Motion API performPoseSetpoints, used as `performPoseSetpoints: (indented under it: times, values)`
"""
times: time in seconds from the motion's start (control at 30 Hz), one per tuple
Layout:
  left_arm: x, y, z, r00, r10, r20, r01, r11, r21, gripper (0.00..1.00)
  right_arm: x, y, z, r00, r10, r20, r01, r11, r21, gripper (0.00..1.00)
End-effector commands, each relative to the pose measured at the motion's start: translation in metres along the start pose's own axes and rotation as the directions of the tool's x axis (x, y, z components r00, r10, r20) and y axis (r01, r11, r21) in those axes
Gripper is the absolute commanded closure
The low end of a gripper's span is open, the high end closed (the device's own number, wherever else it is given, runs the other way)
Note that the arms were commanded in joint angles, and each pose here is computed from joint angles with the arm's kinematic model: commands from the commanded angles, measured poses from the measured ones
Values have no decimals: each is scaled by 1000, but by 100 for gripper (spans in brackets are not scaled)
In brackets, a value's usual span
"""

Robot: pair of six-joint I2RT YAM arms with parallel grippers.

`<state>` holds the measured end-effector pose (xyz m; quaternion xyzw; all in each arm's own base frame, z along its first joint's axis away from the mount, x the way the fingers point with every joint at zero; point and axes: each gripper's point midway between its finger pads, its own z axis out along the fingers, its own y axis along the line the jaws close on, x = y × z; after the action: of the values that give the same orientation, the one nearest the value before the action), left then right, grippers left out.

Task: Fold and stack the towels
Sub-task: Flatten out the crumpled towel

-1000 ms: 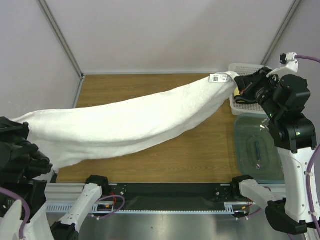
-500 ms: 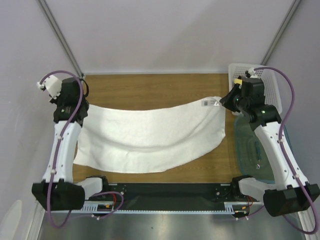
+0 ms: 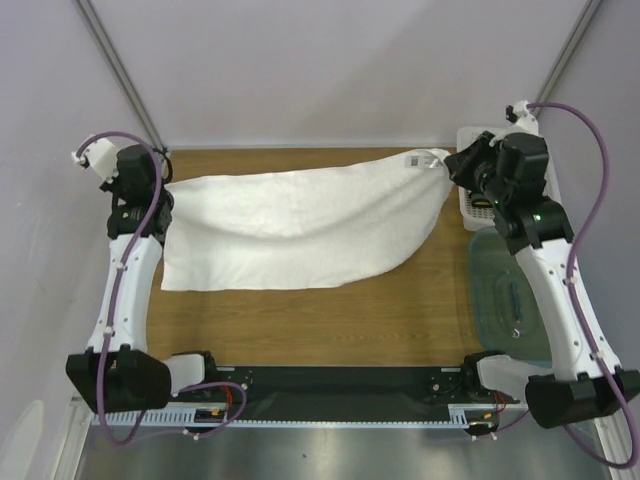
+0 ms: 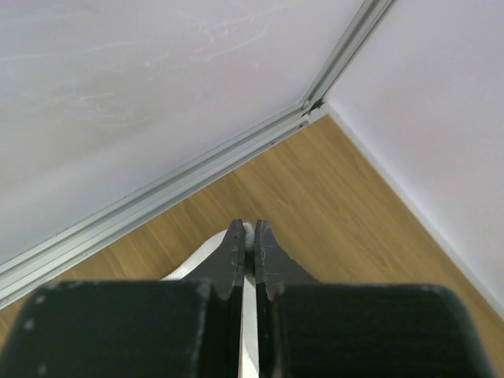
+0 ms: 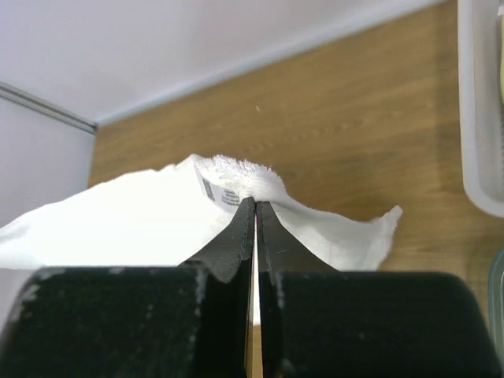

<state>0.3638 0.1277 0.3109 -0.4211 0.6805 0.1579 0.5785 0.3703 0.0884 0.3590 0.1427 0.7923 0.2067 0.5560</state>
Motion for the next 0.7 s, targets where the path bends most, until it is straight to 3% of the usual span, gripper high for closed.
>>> performPoseSetpoints:
  times: [0.0,0.5,0.67]
  values:
    - [-76,5,-42,982,-107,153,96,992,79,100,-65,33,-59,976,-26,218,49,994,-101,100]
    - [-113,84,-132,968,-122,221,114,992,47,100,-72,37,-157,958,-6,285,49,989,-141,100]
    - [-136,113,-166,961,-102,256,101,995,15,100,-66,20,-196,965,2,261,12,999,-50,100]
